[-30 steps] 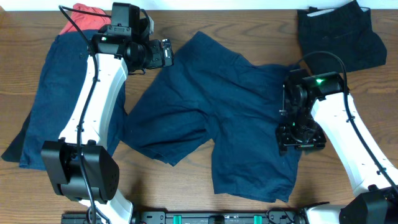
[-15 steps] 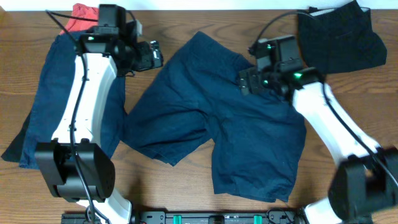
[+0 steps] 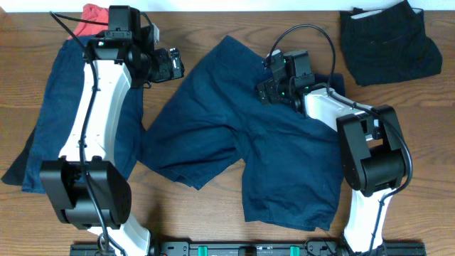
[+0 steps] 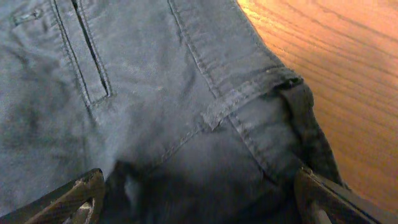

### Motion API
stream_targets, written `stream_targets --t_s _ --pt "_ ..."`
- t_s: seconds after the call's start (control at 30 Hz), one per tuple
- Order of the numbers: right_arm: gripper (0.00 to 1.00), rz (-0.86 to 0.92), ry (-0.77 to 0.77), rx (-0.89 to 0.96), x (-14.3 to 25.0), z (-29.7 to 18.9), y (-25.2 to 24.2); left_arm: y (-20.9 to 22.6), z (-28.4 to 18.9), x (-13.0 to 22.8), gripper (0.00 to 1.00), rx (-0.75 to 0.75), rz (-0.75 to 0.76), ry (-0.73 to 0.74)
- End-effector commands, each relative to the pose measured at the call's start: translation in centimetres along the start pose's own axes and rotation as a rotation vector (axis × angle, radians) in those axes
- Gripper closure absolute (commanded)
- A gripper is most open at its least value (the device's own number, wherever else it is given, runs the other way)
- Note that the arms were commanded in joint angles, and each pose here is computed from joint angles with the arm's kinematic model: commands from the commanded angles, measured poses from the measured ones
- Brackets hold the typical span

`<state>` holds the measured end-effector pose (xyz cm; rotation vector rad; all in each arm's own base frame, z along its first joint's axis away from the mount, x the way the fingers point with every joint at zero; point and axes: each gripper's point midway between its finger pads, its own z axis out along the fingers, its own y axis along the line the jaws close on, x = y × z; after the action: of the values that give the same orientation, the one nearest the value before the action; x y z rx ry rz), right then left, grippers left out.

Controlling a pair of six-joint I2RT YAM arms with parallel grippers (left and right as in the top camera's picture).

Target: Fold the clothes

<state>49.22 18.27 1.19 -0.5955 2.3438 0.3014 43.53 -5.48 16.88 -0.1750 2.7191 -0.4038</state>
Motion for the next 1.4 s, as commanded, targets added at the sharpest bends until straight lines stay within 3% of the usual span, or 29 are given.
stream_targets --t_s 0.0,0.37,0.6,0.87,0.93,1.07,1.37 --pt "0.05 -0.027 0.048 0.022 1.9 1.4 -0.3 0.4 1.8 1.2 0.02 -0.009 0.011 0.065" --pt "0.05 0.123 0.208 0.322 7.7 2.0 -6.8 0.1 4.9 2.5 0.02 -0.014 0.019 0.140" --pt "0.12 0.452 0.205 0.464 9.8 0.5 -11.0 -0.1 5.1 2.3 0.02 -0.011 0.027 0.133" --pt "0.05 0.799 0.151 0.495 11.1 -0.6 -14.0 -1.0 5.3 2.6 0.02 -0.004 0.048 0.139" --pt "0.01 0.850 0.117 0.475 10.6 -0.5 -14.3 -1.4 5.4 2.9 0.02 -0.001 0.057 0.144" --pt "0.01 0.848 0.035 0.350 7.5 0.4 -13.6 -2.2 6.1 3.5 0.02 0.003 0.076 0.159" --pt "0.01 0.583 -0.071 0.024 -1.7 -2.0 -8.5 0.3 9.8 4.6 0.02 -0.113 0.069 0.211"
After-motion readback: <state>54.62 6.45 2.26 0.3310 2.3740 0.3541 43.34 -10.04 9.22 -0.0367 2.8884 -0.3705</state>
